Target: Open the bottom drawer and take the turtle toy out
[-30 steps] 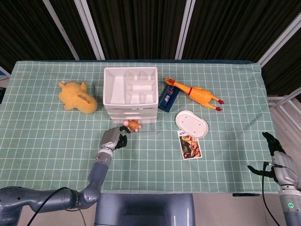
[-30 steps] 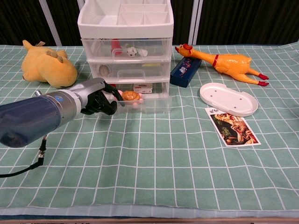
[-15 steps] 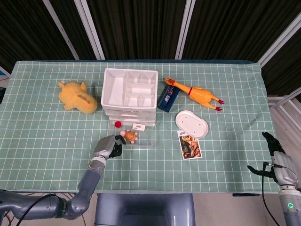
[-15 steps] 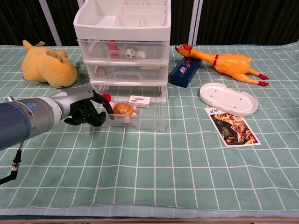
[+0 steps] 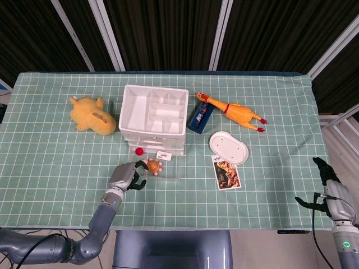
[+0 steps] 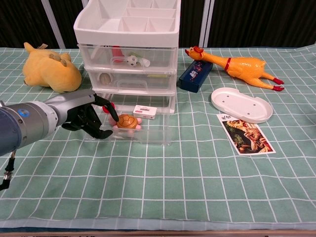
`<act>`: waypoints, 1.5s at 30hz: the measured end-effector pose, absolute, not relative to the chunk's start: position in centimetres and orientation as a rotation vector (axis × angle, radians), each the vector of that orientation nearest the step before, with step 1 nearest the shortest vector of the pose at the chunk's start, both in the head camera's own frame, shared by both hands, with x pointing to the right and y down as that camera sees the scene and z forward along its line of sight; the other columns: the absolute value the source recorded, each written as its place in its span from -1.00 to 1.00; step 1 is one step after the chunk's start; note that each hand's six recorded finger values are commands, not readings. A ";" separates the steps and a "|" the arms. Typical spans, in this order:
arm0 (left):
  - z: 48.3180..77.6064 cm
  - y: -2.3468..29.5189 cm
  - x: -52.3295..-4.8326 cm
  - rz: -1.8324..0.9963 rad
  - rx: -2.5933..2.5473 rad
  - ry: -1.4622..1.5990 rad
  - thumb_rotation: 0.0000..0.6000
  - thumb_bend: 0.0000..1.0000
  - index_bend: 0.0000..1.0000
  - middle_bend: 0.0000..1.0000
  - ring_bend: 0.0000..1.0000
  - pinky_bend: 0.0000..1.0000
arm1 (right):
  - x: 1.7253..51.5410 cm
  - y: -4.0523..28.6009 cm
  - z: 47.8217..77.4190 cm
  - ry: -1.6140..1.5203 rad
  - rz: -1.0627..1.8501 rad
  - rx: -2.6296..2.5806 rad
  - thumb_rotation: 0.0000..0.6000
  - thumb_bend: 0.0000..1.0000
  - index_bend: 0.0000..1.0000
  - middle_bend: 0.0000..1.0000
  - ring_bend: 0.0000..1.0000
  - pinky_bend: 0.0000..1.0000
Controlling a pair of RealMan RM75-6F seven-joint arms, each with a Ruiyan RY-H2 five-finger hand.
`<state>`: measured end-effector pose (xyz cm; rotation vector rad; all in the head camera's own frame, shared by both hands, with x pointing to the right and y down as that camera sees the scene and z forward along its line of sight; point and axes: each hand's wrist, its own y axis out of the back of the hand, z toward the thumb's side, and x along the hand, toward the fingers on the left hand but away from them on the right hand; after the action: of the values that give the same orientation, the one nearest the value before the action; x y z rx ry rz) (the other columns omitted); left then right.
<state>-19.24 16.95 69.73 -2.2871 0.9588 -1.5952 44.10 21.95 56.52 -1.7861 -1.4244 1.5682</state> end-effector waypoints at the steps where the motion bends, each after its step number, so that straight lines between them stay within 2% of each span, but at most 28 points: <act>1: 69.5 16.5 -19.1 -1.581 -2.274 0.955 1.00 -0.34 -0.34 0.92 0.94 1.00 | 44.1 21.9 56.5 -1.425 1.568 -1.786 1.00 -0.74 -1.00 -1.00 -1.00 -0.63; 11: 68.2 13.2 -18.2 -1.528 -2.097 0.777 1.00 -0.33 -0.29 0.97 0.98 1.00 | 44.1 21.9 56.5 -1.424 1.568 -1.787 1.00 -0.74 -1.00 -1.00 -1.00 -0.63; 20: 69.5 11.1 -18.0 -1.603 -1.977 0.598 1.00 -0.33 -0.17 1.00 1.00 1.00 | 44.1 21.9 56.6 -1.427 1.571 -1.789 1.00 -0.74 -1.00 -1.00 -1.00 -0.63; 31: 71.5 12.0 -17.3 -1.655 -1.972 0.546 1.00 -0.33 -0.09 1.00 1.00 1.00 | 44.1 21.9 56.6 -1.434 1.570 -1.793 1.00 -0.74 -1.00 -1.00 -1.00 -0.63; 45: 71.9 11.7 -16.9 -1.641 -1.933 0.536 1.00 -0.33 -0.09 1.00 1.00 1.00 | 44.1 21.9 56.6 -1.438 1.572 -1.795 1.00 -0.74 -1.00 -1.00 -1.00 -0.63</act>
<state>-16.91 11.71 71.86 -1.9332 0.5357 -1.6411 44.14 21.93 56.56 -1.7948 -1.4380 1.5722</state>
